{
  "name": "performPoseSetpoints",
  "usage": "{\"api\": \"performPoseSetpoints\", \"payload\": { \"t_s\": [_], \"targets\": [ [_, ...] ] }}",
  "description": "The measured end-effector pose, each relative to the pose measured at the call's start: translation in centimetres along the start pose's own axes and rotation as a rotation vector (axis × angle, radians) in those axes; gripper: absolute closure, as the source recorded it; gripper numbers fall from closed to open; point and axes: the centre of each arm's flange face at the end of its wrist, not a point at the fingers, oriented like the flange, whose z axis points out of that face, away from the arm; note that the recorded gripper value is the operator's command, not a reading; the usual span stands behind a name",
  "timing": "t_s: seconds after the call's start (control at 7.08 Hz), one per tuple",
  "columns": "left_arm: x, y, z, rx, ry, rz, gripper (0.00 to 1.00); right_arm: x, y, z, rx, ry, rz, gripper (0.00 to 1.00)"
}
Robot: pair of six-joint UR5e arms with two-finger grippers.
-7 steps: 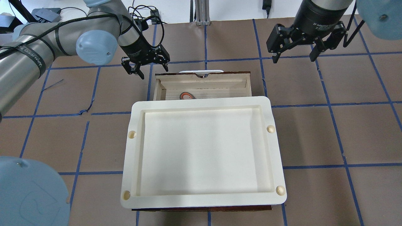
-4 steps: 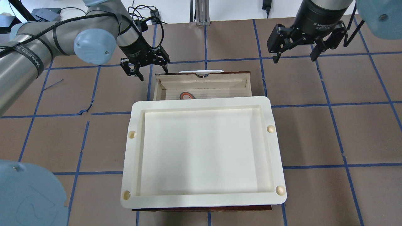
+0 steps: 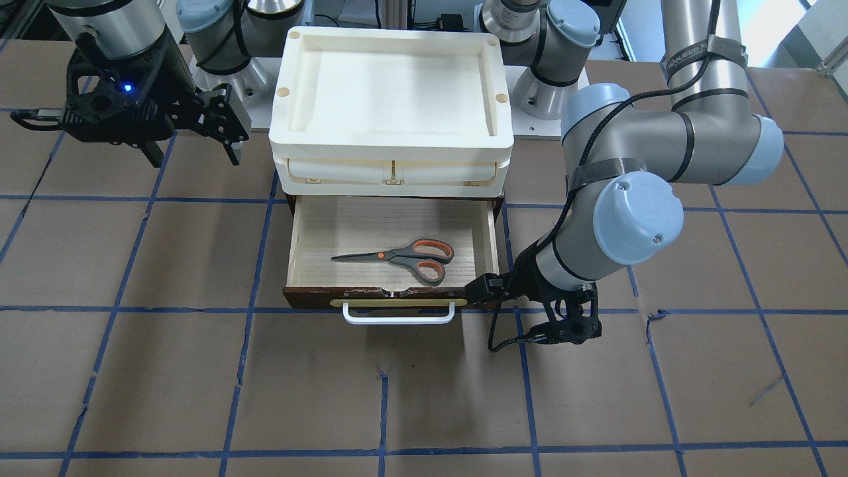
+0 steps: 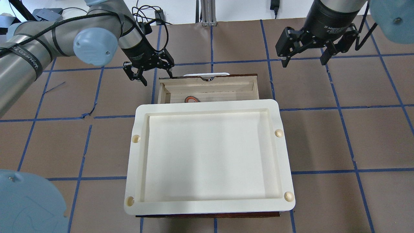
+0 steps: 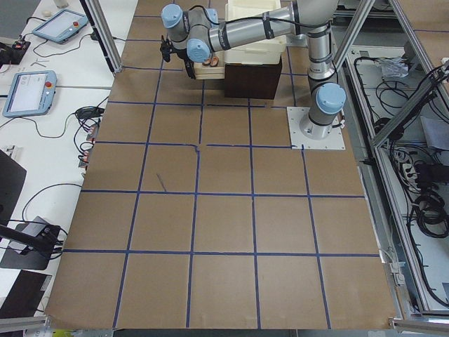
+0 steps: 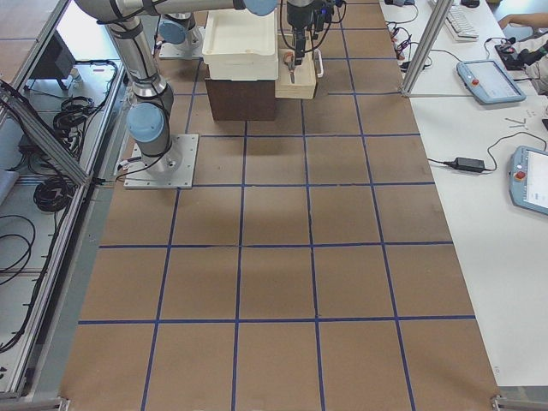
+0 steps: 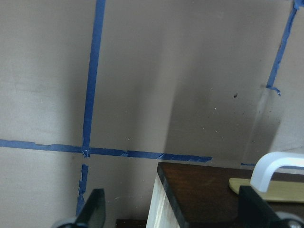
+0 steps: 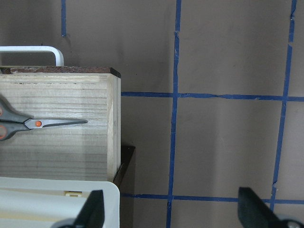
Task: Put scissors in drawer and close it
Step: 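Push the drawer closed, away from the robot, with the left gripper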
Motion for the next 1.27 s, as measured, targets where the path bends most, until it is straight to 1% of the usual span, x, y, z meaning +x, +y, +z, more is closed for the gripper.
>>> {"api": "performPoseSetpoints", "payload": {
  "t_s": [0.85, 1.27],
  "targets": [
    [-0.5, 2.3, 0.4, -0.078, -0.020, -0.024, 0.00, 0.0, 0.3, -0.2, 0.003, 0.010, 0.009, 0.00],
    [-0.6, 3.9, -0.1, -0.142, -0.035, -0.036, 0.00, -0.1, 0.9, 0.5, -0.010, 0.012, 0.001, 0.00]
  ]
}}
